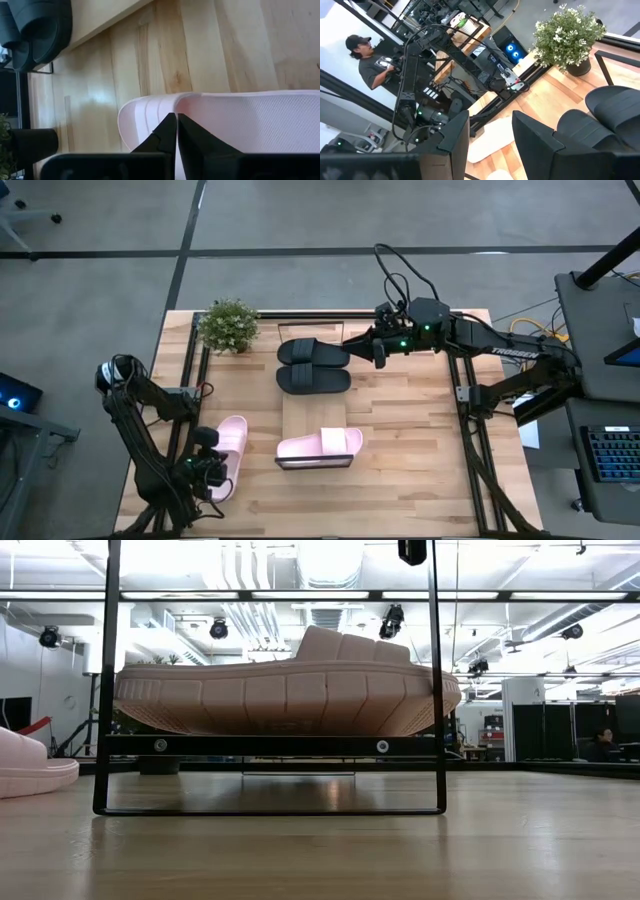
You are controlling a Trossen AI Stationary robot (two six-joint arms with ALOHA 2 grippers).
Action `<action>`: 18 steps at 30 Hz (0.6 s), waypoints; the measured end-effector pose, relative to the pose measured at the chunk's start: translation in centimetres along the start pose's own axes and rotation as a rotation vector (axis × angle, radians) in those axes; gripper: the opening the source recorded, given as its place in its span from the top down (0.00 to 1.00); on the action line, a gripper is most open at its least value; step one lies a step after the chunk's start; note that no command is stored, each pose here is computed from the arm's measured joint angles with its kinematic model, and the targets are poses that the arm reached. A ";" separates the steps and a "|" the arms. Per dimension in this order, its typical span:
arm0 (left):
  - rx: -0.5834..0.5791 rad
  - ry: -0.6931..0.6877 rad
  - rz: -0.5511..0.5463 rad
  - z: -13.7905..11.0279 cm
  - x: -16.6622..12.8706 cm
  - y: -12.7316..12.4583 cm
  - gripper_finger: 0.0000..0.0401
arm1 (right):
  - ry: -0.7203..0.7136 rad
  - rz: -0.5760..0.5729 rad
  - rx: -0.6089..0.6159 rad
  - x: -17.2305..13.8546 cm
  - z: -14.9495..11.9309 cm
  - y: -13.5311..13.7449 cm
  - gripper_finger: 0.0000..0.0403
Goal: Pick and place slides into the shelf
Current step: Put the pink slide on the shelf
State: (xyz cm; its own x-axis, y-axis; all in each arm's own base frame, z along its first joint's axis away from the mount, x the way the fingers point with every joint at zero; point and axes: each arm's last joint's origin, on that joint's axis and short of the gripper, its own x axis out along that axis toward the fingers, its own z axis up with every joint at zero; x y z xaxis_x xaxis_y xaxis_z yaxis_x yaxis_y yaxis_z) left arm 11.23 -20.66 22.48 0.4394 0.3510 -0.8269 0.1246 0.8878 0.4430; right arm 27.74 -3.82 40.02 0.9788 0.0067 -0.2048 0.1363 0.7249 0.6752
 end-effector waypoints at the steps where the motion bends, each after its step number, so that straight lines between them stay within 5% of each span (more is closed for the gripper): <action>1: -0.005 0.000 -0.002 0.0 0.0 0.1 1.00 | 0.000 0.000 -0.004 0.0 0.0 0.0 0.65; 7: -0.010 0.017 -0.016 -0.1 0.0 0.0 0.98 | 0.000 0.000 -0.025 0.0 0.0 0.0 0.65; 18: -0.010 0.045 0.017 -0.9 1.0 0.1 0.74 | 0.000 0.000 -0.034 0.0 0.0 0.0 0.65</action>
State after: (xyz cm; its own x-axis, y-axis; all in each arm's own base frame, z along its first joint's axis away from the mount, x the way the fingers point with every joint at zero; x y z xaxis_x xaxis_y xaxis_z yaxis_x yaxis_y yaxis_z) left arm 10.89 -20.01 21.39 0.4012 0.3788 -0.8340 0.1088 0.8844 0.4540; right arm 27.76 -3.82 40.01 0.9788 0.0067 -0.2048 0.1311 0.7478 0.6509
